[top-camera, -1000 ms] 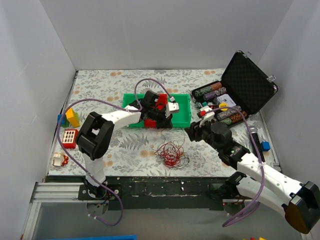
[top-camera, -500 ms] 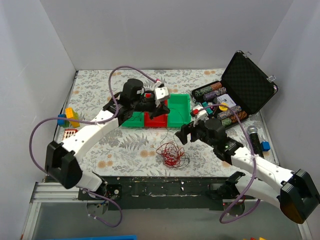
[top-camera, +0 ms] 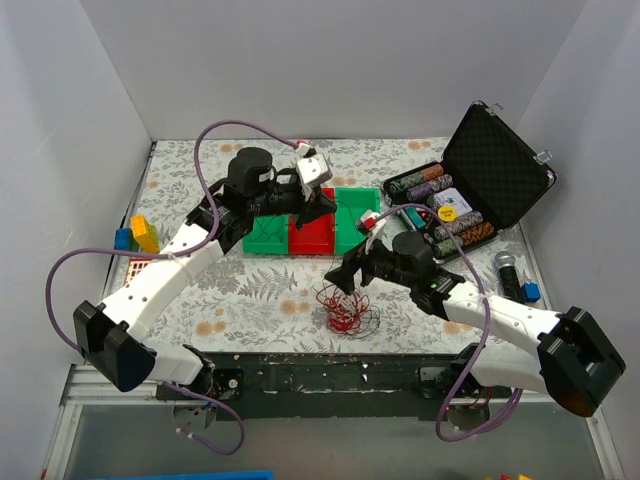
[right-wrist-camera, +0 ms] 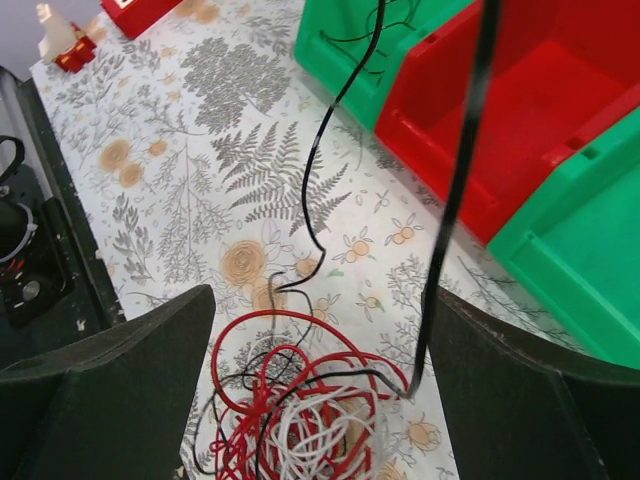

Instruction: Untangle the cables

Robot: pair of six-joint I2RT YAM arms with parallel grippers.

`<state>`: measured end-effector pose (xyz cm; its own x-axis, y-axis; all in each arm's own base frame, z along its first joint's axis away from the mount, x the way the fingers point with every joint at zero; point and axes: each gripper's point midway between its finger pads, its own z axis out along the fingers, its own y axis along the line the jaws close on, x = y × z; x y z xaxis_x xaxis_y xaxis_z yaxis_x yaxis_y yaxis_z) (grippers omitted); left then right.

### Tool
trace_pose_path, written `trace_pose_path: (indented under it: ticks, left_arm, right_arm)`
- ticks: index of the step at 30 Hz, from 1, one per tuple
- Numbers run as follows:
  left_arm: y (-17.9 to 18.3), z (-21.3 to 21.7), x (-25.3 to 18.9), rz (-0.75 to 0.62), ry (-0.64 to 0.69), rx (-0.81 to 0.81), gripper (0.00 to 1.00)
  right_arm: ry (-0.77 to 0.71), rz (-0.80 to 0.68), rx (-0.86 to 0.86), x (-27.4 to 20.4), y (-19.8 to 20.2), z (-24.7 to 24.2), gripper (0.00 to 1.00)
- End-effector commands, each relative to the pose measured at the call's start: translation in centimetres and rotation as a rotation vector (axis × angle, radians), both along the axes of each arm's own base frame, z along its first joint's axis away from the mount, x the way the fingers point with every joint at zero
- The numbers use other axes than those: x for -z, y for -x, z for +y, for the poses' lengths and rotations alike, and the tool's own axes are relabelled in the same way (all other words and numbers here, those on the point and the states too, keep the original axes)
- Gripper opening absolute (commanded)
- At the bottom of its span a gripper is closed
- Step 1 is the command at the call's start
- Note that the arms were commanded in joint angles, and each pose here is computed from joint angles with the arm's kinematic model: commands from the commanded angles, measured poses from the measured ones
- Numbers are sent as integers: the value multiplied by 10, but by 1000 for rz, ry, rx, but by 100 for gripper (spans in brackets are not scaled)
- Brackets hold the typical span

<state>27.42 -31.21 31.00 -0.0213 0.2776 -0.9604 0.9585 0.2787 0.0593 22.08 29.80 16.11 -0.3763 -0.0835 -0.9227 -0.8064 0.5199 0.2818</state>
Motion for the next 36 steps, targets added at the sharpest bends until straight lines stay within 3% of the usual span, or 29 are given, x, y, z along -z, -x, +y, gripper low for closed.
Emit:
trace_pose_path:
  ticks: [1,13,22,31,36]
  left_arm:
    - [3,0,-61,-62,97,-25,0]
    - [23,-1,-191,-160,360,-2,0]
    - [50,-1,-247,-159,462,101,0]
    - [76,9,-287,-205,524,167,0]
    - [87,11,-276,-186,506,204,0]
  right_arm:
    - [-80,-37,-78,-24,6,24,93]
    - [-39,14,-158,8,16,34,94]
    - [24,119,-211,52,27,37,80]
    - [47,-40,-129,-4,33,-2,76]
    - [-26,-161,-57,-62,30,-17,87]
